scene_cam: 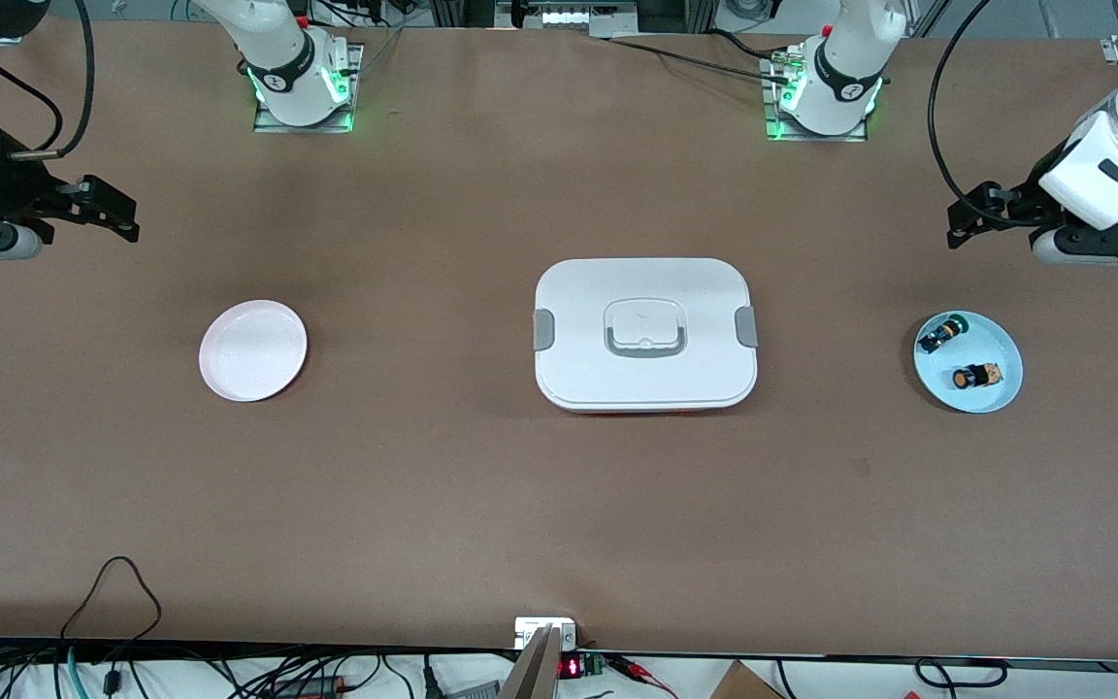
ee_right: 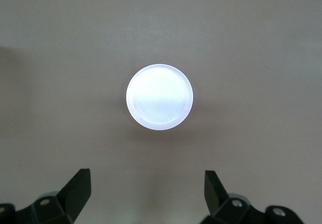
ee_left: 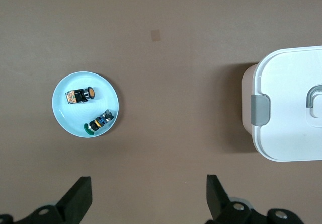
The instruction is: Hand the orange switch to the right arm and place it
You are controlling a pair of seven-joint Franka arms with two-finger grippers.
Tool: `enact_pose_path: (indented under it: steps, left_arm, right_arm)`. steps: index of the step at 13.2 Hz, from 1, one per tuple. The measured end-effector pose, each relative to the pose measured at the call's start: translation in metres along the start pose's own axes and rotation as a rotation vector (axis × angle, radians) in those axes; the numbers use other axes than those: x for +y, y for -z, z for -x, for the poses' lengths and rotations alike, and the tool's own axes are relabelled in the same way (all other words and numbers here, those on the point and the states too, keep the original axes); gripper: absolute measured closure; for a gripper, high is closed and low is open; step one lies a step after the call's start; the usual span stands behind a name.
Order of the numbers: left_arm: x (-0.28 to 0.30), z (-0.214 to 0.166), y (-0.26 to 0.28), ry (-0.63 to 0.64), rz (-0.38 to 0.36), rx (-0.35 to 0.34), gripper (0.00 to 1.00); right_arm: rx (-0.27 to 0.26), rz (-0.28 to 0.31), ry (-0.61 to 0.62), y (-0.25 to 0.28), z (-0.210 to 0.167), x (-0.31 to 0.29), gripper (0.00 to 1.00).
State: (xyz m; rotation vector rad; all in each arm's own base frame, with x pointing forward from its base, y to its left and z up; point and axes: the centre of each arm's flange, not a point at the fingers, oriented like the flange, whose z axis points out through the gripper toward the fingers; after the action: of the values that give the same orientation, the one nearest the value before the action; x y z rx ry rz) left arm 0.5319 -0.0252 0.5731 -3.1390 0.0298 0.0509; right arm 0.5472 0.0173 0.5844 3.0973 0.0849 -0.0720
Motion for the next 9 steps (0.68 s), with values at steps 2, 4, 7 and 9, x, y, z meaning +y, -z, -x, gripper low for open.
enact_pose_path:
  steps: [2, 4, 7, 9]
  left_arm:
    - [0.0000, 0.0001, -0.0001, 0.000, 0.000, -0.001, 0.00]
    - [0.0000, 0.0002, -0.0002, 0.000, 0.000, -0.002, 0.00]
    - [-0.0001, 0.0006, -0.0005, 0.000, 0.000, -0.006, 0.00]
    - [-0.0010, 0.0023, -0.0018, 0.004, -0.001, -0.021, 0.00]
  right_arm:
    - [-0.005, 0.000, 0.002, -0.0016, -0.0006, -0.0006, 0.00]
    - [-0.005, 0.000, 0.003, -0.0018, -0.0011, -0.0009, 0.00]
    - [0.003, 0.000, 0.002, 0.0023, -0.0015, -0.0004, 0.00]
    - [0.006, 0.000, 0.001, 0.0038, -0.0016, -0.0001, 0.00]
